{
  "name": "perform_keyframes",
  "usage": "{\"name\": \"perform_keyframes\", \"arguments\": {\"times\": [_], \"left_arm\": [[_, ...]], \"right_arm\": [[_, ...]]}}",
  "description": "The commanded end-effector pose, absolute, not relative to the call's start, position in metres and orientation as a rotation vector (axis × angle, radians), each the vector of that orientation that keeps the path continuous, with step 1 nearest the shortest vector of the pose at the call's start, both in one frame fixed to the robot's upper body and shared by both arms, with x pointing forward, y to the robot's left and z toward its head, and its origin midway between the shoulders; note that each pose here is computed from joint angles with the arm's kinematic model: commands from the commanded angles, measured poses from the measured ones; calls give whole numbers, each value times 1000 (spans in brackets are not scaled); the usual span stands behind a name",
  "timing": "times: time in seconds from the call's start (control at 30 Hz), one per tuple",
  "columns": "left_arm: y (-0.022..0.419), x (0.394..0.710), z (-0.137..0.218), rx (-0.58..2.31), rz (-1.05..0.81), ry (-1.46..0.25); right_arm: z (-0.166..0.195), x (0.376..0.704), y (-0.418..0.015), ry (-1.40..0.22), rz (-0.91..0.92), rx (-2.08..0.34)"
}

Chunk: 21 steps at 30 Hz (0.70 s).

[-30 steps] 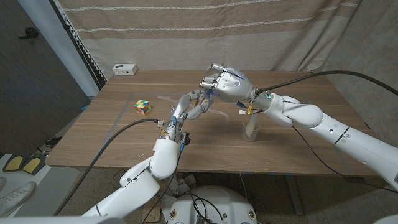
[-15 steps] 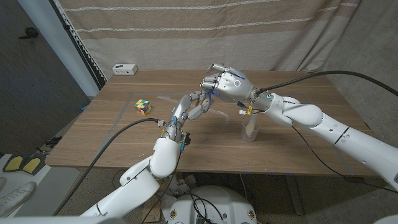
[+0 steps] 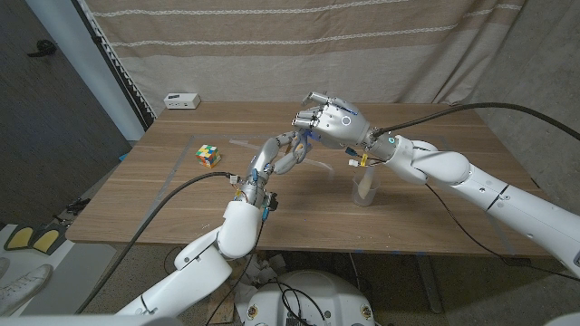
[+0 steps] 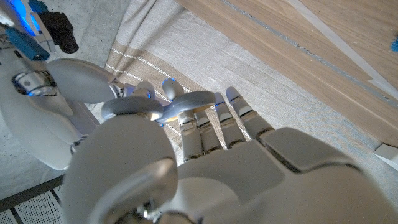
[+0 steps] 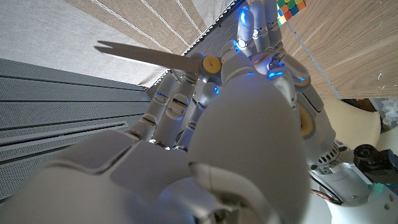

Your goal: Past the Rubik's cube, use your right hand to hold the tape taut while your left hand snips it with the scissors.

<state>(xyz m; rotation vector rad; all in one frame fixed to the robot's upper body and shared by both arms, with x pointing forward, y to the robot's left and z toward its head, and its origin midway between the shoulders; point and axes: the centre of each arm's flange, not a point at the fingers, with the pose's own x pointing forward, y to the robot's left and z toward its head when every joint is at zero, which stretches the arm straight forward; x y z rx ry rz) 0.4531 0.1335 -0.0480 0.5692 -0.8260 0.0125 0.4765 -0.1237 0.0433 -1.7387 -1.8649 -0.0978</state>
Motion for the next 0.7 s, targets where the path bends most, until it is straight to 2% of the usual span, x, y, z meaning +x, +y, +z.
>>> {"name": "perform_keyframes", "arguments": {"times": [0.03,0.7], "left_arm": [[135,453,-49,556,23,-828],[135,455,-46,561,13,-840]], "right_arm": [[43,477,-124,-1851,-81,-1736],[48,474,-129,-1875,-116,-1707]]}}
